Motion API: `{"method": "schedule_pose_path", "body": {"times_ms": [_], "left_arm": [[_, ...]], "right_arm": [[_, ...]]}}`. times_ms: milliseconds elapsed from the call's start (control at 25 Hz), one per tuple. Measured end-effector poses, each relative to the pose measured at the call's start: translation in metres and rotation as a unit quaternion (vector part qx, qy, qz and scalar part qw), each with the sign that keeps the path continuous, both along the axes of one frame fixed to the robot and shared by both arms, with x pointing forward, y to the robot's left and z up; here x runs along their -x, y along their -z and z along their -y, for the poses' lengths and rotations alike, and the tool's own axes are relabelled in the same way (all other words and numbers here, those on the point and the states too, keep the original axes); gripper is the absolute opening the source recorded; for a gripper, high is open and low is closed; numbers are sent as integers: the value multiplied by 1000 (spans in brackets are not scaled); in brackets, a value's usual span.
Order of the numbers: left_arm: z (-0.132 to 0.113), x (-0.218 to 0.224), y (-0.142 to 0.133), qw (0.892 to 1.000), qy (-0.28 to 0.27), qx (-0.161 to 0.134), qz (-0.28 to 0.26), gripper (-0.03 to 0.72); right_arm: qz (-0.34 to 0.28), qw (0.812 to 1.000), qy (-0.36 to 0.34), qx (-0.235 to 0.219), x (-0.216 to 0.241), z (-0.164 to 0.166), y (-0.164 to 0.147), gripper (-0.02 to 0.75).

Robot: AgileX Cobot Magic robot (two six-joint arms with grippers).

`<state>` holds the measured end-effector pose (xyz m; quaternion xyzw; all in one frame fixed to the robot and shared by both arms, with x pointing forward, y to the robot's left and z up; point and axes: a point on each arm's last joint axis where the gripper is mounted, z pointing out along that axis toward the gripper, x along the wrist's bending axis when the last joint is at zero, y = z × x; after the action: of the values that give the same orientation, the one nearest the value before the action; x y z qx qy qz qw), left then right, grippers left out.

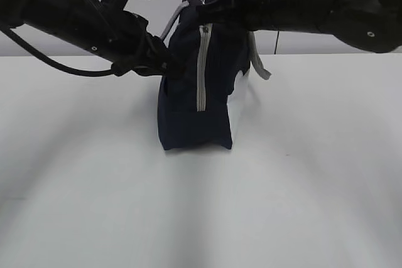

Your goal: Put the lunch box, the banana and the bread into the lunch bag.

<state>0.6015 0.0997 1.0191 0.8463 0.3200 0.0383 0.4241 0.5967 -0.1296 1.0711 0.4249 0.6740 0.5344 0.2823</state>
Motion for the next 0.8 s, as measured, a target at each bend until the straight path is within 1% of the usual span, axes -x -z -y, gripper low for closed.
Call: {"method": "schedule_pose_path", "body": {"times_ms": [120, 320, 400, 440, 560, 640, 800], "left_arm": [[-2, 4, -9, 1000, 11, -9, 14, 37], [-6, 10, -18, 999, 26, -26, 24, 36], [-7, 12, -20, 999, 32, -36, 23, 36], [-8, 14, -20, 998, 37, -46, 22, 36], [-10, 18, -17, 997, 54, -62, 1, 35], [-10, 21, -16, 996, 63, -64, -10, 35], [-11, 26, -13, 992, 90, -82, -29, 34]], "right_arm": [[10, 1000, 5, 16, -3, 0, -8, -1], [20, 999, 11, 37, -6, 1, -16, -1], [23, 999, 13, 41, -7, 1, -19, -1], [25, 999, 12, 43, -7, 0, -20, -1], [30, 998, 13, 44, -8, 1, -23, -1], [29, 998, 14, 46, -9, 1, -22, -1], [21, 998, 17, 50, -15, 2, -15, -1]]}}
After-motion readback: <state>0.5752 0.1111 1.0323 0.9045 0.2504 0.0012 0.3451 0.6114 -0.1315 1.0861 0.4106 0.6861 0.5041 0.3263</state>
